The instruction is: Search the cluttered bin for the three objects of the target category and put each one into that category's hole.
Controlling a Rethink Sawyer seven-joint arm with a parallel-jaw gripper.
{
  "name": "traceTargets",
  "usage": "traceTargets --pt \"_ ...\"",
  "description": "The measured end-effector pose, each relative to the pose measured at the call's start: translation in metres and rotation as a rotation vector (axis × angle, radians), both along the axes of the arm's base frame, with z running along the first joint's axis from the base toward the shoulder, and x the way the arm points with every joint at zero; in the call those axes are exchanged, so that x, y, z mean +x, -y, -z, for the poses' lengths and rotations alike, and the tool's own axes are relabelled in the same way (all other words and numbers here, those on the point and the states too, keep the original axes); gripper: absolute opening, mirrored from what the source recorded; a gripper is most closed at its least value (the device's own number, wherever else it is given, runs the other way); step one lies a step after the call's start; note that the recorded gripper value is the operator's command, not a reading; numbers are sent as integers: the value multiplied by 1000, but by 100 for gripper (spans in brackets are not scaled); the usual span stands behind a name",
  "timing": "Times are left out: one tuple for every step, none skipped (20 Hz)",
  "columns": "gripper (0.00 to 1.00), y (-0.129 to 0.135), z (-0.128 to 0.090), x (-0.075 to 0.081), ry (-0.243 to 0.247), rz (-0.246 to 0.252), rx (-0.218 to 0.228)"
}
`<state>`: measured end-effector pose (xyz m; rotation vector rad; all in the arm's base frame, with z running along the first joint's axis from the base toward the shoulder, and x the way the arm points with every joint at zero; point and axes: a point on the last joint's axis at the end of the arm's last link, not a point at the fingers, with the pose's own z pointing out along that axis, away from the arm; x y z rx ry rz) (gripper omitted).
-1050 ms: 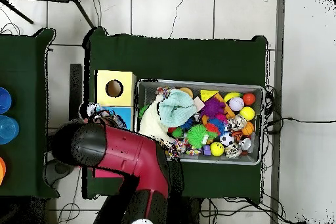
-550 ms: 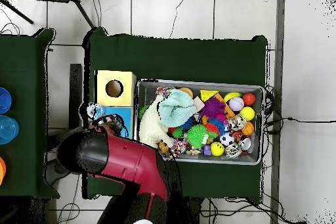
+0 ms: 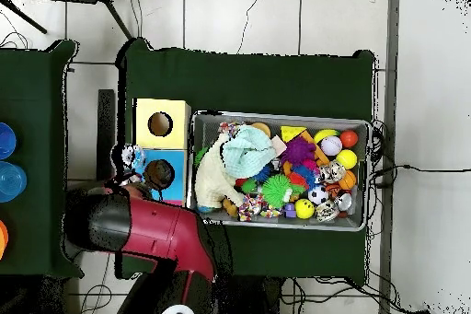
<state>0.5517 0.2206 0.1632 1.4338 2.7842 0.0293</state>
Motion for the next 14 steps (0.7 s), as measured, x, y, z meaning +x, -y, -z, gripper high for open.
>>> traceTargets --pt "0 -4 1 -3 -5 -7 1" --pt "0 -6 2 -5 -7 -11 1" --pt "0 -8 2 -7 -8 -14 2" --pt "0 -11 3 -10 -12 -20 2" --pt "0 -13 4 -11 -14 -23 2" --pt "0 -15 4 -13 -16 -26 2" --pt "0 -18 5 -18 -21 -32 2" --pt "0 -19 5 -20 -24 -34 2" --pt "0 -20 5 -22 -26 -35 2" --pt "0 -21 6 -27 -32 -37 2" --pt "0 -22 7 -29 -35 -38 1" --pt "0 -22 8 -34 -39 -39 -1" --pt "0 -22 10 -38 -43 -40 -2" --pt "0 -23 11 -41 -44 -41 -4"
